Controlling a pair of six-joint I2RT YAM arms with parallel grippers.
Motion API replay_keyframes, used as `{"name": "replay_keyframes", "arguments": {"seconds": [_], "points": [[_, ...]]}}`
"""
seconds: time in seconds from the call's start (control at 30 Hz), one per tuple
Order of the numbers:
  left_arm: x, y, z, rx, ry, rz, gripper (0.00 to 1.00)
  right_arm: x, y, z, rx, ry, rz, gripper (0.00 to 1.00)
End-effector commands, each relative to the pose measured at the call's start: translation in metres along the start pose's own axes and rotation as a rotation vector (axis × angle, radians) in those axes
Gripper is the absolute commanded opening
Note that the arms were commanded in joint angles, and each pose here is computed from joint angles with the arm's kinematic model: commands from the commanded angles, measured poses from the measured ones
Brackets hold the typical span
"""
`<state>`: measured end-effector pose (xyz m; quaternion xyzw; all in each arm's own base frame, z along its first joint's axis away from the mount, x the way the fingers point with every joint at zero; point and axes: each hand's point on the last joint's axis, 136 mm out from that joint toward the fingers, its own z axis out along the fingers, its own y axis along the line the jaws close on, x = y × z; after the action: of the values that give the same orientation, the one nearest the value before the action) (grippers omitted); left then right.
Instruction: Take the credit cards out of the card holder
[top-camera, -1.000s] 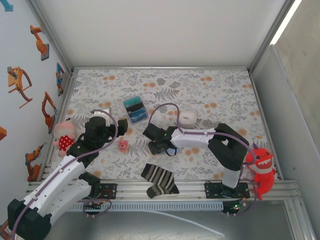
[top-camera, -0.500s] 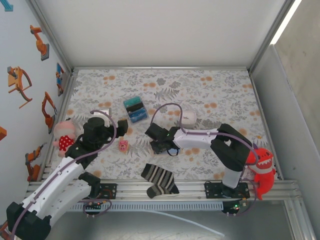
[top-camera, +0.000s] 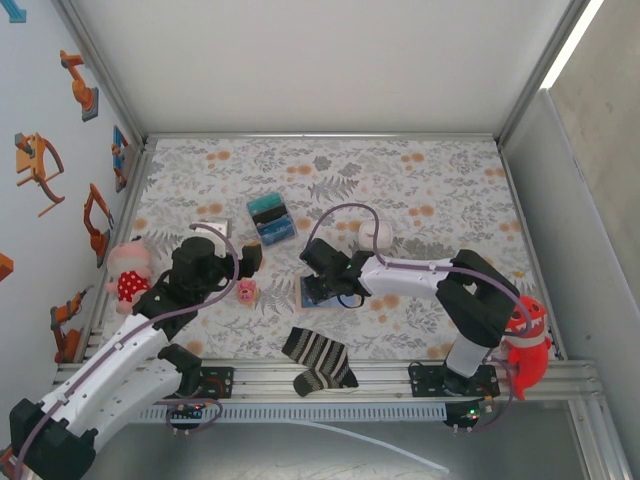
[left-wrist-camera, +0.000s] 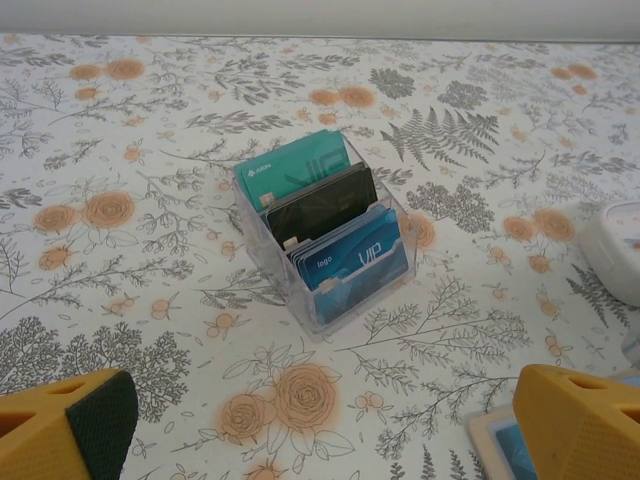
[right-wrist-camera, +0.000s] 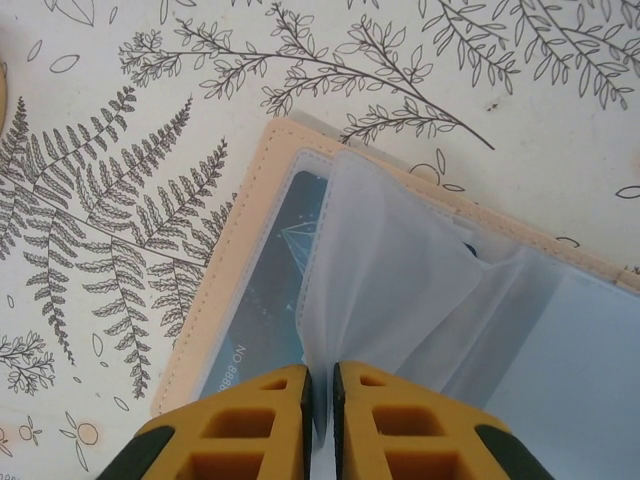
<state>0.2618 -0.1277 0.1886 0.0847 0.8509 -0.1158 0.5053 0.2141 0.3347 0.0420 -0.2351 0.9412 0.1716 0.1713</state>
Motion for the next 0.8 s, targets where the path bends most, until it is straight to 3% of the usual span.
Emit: {"name": "replay_keyframes", "arguments": {"seconds": [0.0, 0.77], "points": [[-0.003, 0.002, 0.0, -0.02, -0.024, 0.03, 0.97, -0.006, -0.005, -0.013, 0.001, -0.031, 0.03, 0.14], [-0.012, -0.025, 0.01, -0.089, -0.001, 0.241, 0.97, 0.016, -0.061, -0.027, 0.038, -0.056, 0.199, 0.25]]}}
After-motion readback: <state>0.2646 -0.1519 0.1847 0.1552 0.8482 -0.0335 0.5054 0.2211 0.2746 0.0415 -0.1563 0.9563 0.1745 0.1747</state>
